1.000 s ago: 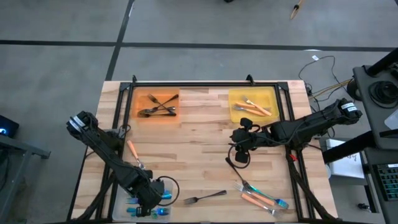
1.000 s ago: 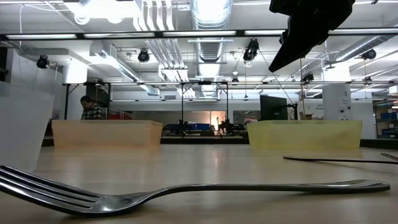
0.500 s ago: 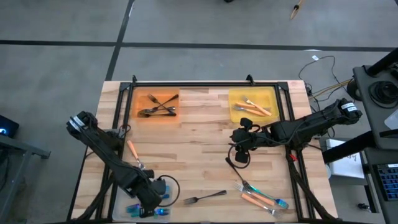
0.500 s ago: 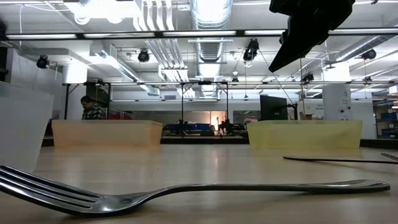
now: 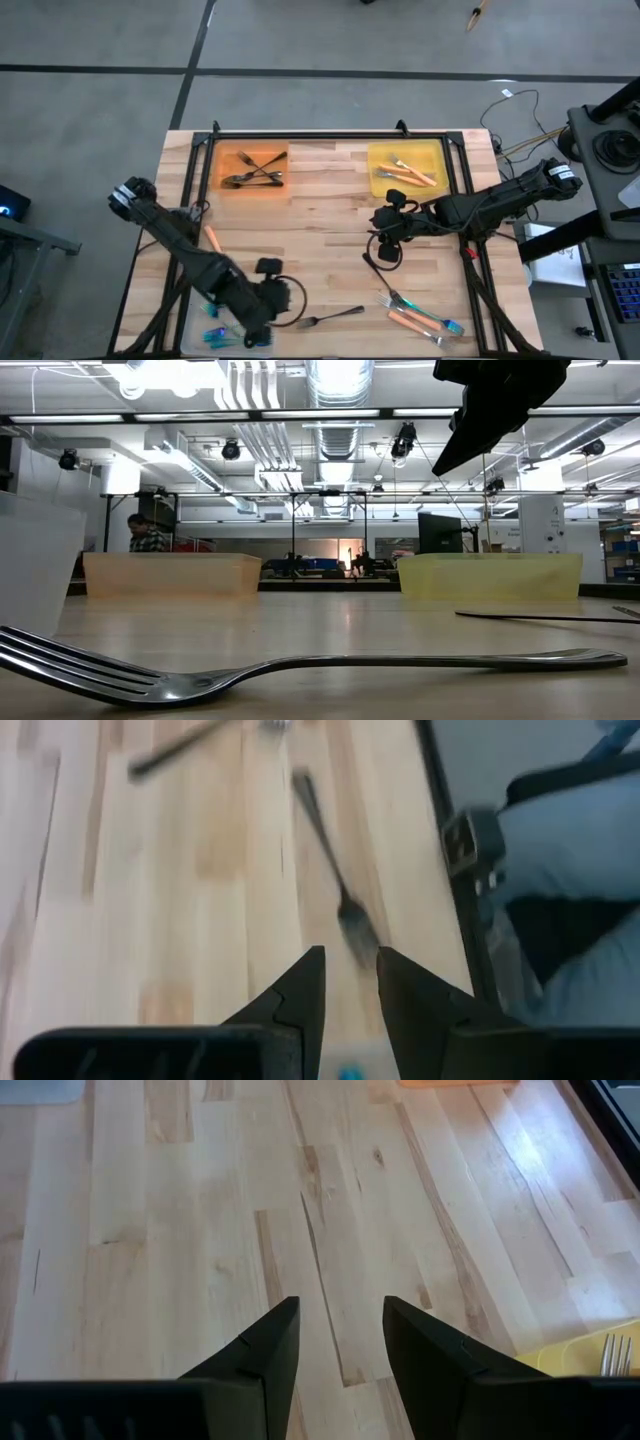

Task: Sort silverware by color (type)
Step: Put the black fork into the orange bin

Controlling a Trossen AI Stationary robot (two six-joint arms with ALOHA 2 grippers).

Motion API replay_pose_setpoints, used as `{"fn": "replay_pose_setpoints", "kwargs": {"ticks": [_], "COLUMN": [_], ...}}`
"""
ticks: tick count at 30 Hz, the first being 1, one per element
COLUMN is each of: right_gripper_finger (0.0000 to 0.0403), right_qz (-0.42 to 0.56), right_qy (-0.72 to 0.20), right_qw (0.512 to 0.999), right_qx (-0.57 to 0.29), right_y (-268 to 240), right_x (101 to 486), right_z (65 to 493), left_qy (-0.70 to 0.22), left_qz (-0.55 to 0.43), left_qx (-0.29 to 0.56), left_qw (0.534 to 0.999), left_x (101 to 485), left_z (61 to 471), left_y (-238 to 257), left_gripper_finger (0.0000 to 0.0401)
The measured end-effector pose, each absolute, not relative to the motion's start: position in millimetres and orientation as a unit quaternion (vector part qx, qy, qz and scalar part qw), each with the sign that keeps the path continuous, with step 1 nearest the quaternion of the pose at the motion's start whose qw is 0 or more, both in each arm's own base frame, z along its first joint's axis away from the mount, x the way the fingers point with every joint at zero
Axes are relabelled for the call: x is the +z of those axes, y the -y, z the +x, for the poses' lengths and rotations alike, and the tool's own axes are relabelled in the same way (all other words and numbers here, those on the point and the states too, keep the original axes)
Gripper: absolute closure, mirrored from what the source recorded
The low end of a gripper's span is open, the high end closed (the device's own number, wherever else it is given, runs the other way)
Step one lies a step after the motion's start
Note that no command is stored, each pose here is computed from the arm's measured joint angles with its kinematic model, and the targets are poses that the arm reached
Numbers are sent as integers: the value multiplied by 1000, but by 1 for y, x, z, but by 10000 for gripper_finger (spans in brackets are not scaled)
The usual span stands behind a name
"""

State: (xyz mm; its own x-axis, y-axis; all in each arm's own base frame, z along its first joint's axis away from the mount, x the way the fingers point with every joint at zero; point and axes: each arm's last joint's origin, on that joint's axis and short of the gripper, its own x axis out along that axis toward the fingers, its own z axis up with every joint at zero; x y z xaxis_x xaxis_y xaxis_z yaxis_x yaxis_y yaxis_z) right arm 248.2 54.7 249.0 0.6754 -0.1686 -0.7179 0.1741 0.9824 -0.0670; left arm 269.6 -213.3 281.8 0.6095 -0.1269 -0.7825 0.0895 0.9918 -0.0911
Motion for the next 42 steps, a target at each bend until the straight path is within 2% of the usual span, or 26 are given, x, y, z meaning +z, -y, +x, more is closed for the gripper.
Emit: {"fn": "replay_pose_setpoints", "kwargs": {"ticks": [5, 11, 22, 30, 36, 42], "right_gripper_finger": [266, 266, 266, 266, 266, 266], "right_qz": [3, 3, 3, 3, 3, 3], "right_qy": [-392, -392, -392, -392, -392, -392], "right_qw": [915, 915, 915, 915, 915, 915], "right_qx": [-94, -94, -94, -94, -94, -94], "right_y": [-55, -55, -55, -55, -55, -55], "right_x": [249, 249, 249, 249, 249, 249], "right_z": [248, 248, 248, 248, 248, 248], "left_qy": [-388, -402, -450, -502, -549, -581], "left_qz": [-7, 3, -5, -25, -59, -63], "left_qx": [-77, -90, -118, -105, -55, -26], "left_qw": [918, 911, 885, 858, 832, 811], "left_x": [267, 225, 205, 197, 182, 162], "left_z": [298, 335, 377, 393, 401, 411], "left_y": [204, 205, 223, 234, 238, 244], "left_gripper_finger": [326, 326, 326, 326, 324, 291]}}
